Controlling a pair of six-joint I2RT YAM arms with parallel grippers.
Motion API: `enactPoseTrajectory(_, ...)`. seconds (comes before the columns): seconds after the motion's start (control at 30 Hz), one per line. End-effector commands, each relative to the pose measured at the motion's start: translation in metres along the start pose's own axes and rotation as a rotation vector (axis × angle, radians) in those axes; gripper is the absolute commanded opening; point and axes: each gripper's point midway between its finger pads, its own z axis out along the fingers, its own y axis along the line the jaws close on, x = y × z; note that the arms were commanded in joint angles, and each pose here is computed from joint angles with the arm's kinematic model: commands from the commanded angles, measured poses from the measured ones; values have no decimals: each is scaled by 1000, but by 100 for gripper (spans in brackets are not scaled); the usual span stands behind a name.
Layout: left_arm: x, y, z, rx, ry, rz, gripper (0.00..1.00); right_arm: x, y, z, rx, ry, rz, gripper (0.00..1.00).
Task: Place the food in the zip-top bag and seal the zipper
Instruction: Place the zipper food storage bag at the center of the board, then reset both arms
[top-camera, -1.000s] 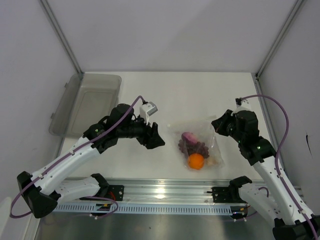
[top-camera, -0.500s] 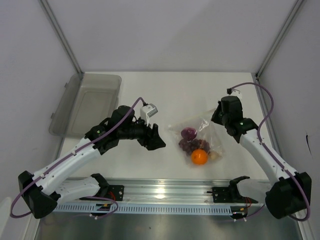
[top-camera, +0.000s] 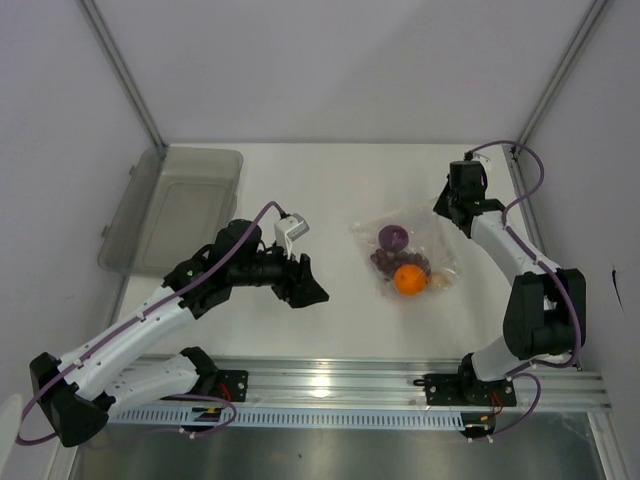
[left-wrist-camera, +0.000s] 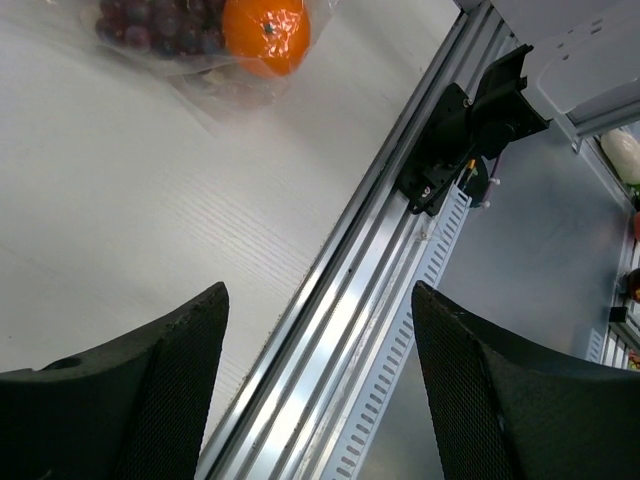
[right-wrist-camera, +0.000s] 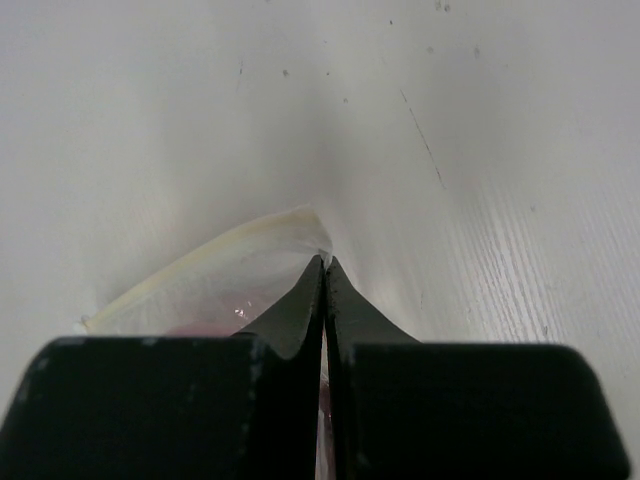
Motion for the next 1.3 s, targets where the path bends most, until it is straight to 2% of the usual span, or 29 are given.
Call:
enactPoseTrajectory(0.0,-6,-8,-5,32,-40,4,76,-29,18,3,-51,-60,-13,0)
enactPoseTrajectory(0.1,-5,-5,-5,23,-39,1,78,-27,17,6,-38,-41,-29,1)
enactPoseTrajectory(0.17,-5,-5,-5,23,-42,0,80,-25,14,6,-29,-30,-43,7)
enactPoseTrajectory(0.3,-4,-6,-5,28,-43,0,82,-26,12,3,-22,-32,-57,29)
enactPoseTrajectory(0.4,-5,-5,-6,20,-49,1,83,-31,12,-1,-17,-37,-66,41)
enactPoseTrajectory(0.6,-8,1,-7,-18,-66,4,90,-44,12,-20,-21,-60,-62,57)
enactPoseTrajectory(0.63,-9,2,-8,-26,-70,5,95,-44,9,-25,-11,-58,-60,61)
enactPoseTrajectory(0.7,-10,3,-7,-31,-73,1,97,-43,6,-29,-1,-54,-60,64)
enactPoseTrajectory(0.77,-11,5,-7,-43,-79,-2,99,-39,1,-36,14,-48,-59,77)
enactPoseTrajectory(0.8,-12,5,-8,-47,-79,-3,100,-38,-1,-39,16,-46,-57,88)
enactPoseTrajectory(0.97,-14,10,-9,-77,-88,-11,100,-30,-7,-67,22,-44,-55,100)
enactPoseTrajectory(1.27,-16,17,-12,-104,-114,-56,100,27,10,-116,-12,68,-98,100)
